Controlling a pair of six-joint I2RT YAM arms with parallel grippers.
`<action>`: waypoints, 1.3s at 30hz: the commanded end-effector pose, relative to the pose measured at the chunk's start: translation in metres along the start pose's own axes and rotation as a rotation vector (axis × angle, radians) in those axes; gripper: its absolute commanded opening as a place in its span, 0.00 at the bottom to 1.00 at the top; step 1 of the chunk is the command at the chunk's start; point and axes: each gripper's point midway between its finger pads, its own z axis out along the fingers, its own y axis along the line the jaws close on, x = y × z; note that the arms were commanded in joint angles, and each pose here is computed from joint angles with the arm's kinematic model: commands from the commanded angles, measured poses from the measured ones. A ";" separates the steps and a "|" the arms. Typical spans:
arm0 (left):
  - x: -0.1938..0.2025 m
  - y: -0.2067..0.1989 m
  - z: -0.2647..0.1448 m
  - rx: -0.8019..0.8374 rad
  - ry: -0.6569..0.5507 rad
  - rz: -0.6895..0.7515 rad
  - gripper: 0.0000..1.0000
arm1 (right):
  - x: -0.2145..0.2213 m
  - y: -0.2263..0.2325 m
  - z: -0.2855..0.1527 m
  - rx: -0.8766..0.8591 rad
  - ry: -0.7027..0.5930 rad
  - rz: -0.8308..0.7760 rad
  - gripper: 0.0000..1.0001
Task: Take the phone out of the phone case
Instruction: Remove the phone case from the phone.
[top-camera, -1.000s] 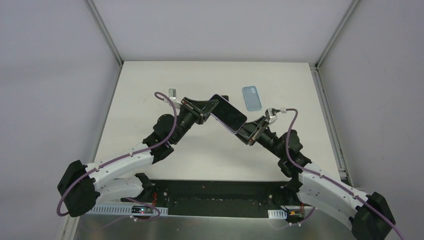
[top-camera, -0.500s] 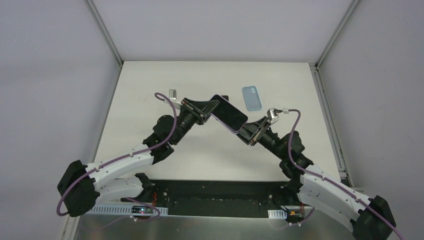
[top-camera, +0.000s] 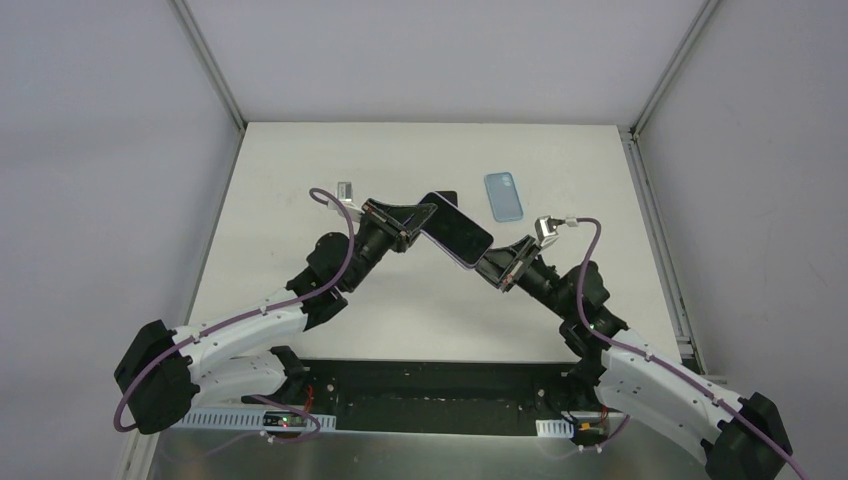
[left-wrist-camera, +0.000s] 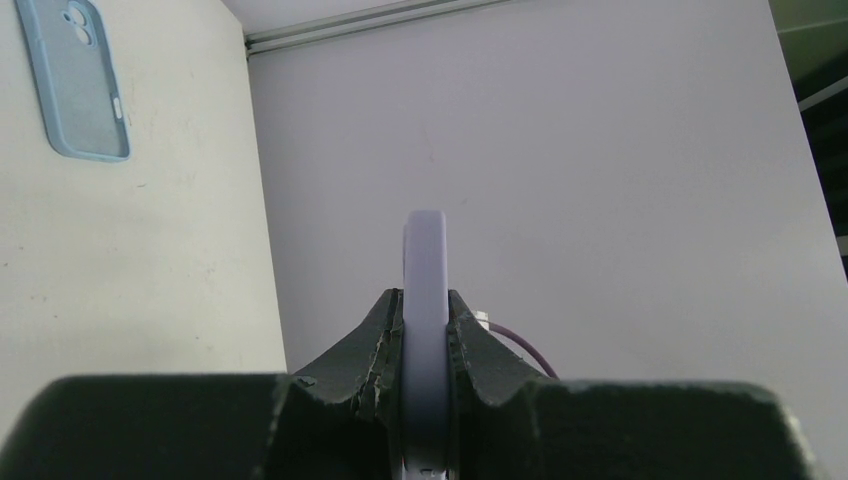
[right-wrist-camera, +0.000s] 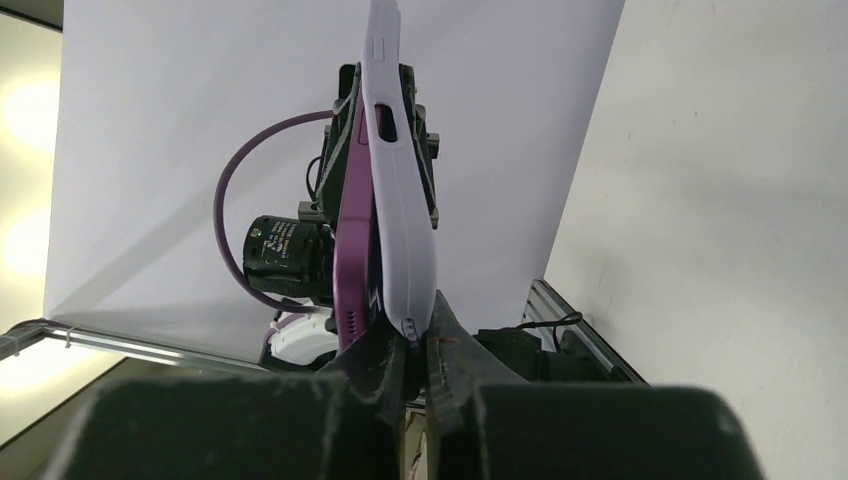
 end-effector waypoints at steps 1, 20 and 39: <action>0.005 -0.010 -0.006 0.041 0.025 0.019 0.11 | -0.010 0.062 -0.003 -0.183 -0.027 -0.067 0.00; -0.001 -0.016 -0.018 0.085 0.015 0.182 0.51 | -0.004 0.067 -0.010 -0.201 0.002 -0.061 0.00; -0.061 0.026 -0.068 -0.129 -0.188 0.523 0.78 | 0.000 0.056 -0.034 -0.142 0.008 -0.150 0.00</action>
